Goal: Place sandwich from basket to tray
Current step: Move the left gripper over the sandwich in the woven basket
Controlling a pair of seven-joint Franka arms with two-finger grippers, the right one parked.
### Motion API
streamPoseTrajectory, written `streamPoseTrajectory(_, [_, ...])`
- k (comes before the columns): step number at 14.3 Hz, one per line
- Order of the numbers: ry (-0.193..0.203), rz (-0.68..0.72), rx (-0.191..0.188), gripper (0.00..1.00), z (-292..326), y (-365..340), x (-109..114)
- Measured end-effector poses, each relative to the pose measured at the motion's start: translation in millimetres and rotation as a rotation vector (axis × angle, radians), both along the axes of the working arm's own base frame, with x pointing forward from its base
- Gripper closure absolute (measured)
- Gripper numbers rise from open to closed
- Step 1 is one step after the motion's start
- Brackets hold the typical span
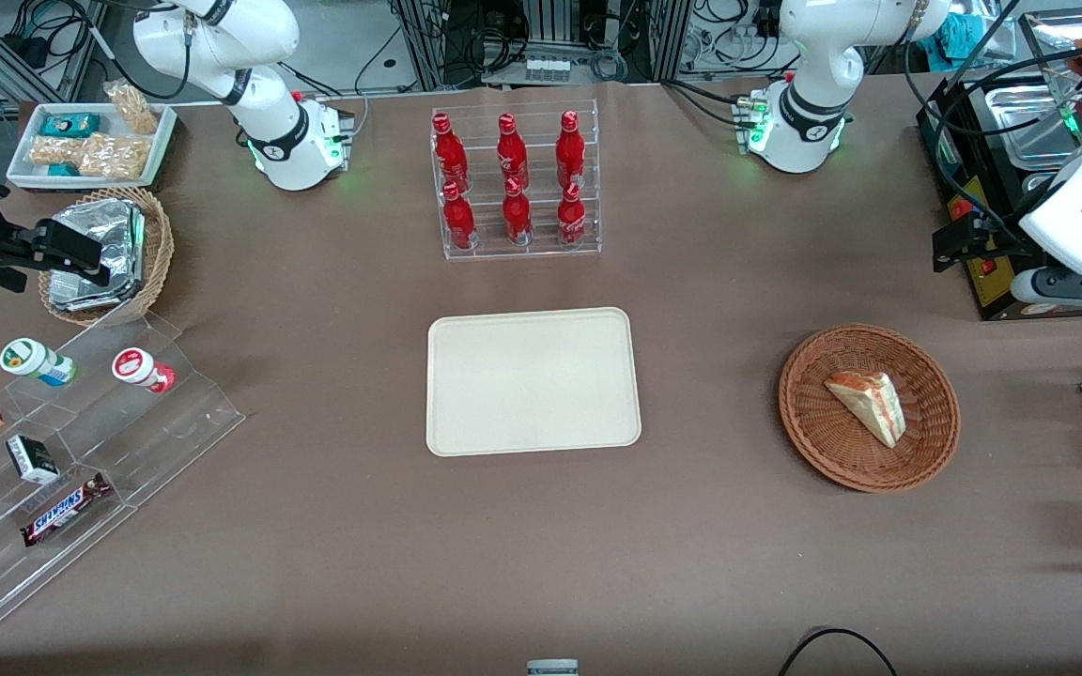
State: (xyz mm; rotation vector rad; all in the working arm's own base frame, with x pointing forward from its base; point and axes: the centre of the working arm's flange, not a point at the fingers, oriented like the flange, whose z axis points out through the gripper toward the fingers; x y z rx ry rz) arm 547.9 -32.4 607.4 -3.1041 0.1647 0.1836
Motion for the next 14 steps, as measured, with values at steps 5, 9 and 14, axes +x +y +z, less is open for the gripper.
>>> streamPoseTrajectory(5, [0.067, 0.011, 0.017, 0.0, -41.9, 7.5, 6.1])
streamPoseTrajectory(9, [0.036, 0.044, 0.011, 0.0, -157.8, 29.3, 24.3])
streamPoseTrajectory(14, [-0.085, 0.222, 0.01, 0.0, -266.2, 32.2, 10.4])
